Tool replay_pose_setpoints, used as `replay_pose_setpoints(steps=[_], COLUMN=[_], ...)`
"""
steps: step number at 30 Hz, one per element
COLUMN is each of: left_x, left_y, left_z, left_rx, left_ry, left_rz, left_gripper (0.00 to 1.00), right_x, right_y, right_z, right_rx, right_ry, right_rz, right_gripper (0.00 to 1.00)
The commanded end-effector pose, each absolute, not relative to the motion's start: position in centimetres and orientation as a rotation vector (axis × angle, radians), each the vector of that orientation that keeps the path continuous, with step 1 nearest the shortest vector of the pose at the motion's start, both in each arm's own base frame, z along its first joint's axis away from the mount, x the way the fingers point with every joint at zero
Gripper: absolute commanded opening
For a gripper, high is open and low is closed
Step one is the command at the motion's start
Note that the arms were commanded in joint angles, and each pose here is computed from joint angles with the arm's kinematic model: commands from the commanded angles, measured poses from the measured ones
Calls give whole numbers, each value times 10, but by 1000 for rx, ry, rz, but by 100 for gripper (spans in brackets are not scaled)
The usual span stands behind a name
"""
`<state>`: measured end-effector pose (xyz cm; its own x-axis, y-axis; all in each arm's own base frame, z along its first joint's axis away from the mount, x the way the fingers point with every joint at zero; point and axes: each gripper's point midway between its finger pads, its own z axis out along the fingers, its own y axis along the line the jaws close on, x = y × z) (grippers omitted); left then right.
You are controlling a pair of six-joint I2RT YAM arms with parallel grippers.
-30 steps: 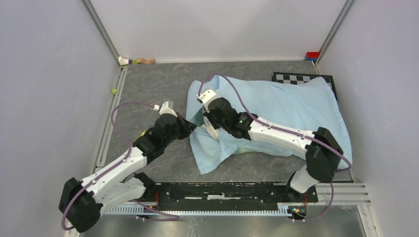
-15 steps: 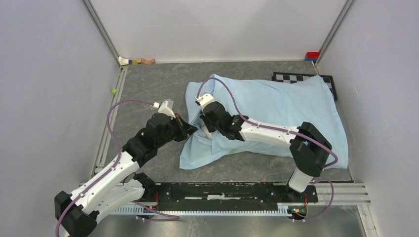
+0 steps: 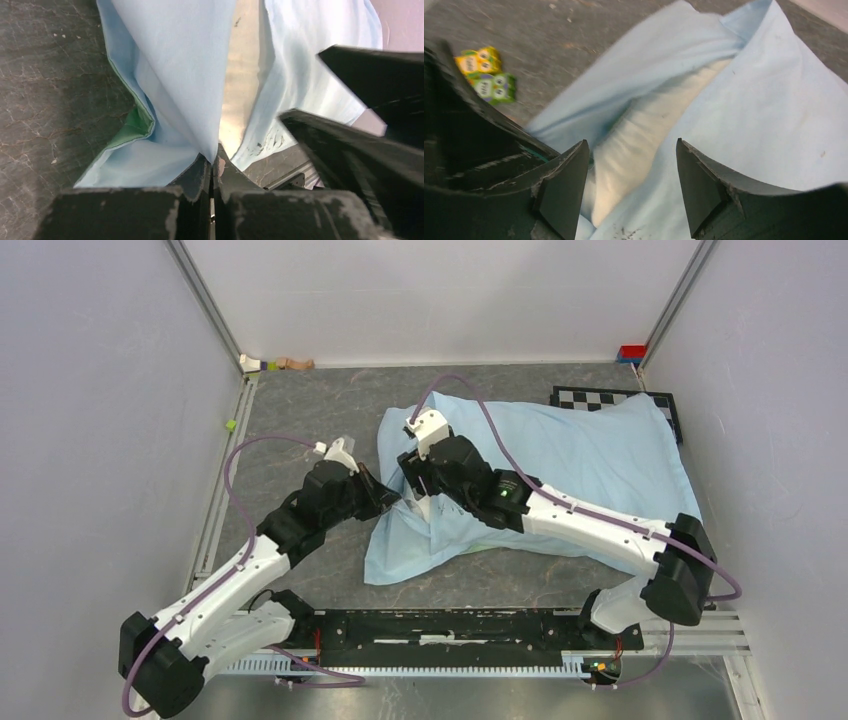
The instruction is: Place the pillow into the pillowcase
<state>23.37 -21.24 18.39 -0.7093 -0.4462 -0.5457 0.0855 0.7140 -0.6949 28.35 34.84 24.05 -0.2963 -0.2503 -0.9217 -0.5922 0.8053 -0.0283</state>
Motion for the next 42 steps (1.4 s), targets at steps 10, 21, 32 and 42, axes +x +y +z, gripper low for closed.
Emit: replay_pose_setpoints(steps=[10, 21, 32, 42], left_x=[233, 225, 246, 286], left_y=[-230, -211, -180, -208], left_z=[338, 183, 233, 226], left_rx=[-33, -178, -116, -58], left_ry=[1927, 2240, 2161, 2222], left_rz=[-1083, -897, -633, -576], left_gripper=[2, 41, 59, 57], right_x=[291, 285, 294, 310], right_y=[313, 322, 327, 324], right_z=[84, 208, 220, 187], right_rx=[-685, -515, -540, -524], right_ry=[2155, 1911, 1920, 2001], right_rz=[137, 433, 381, 232], right_gripper=[73, 73, 52, 41])
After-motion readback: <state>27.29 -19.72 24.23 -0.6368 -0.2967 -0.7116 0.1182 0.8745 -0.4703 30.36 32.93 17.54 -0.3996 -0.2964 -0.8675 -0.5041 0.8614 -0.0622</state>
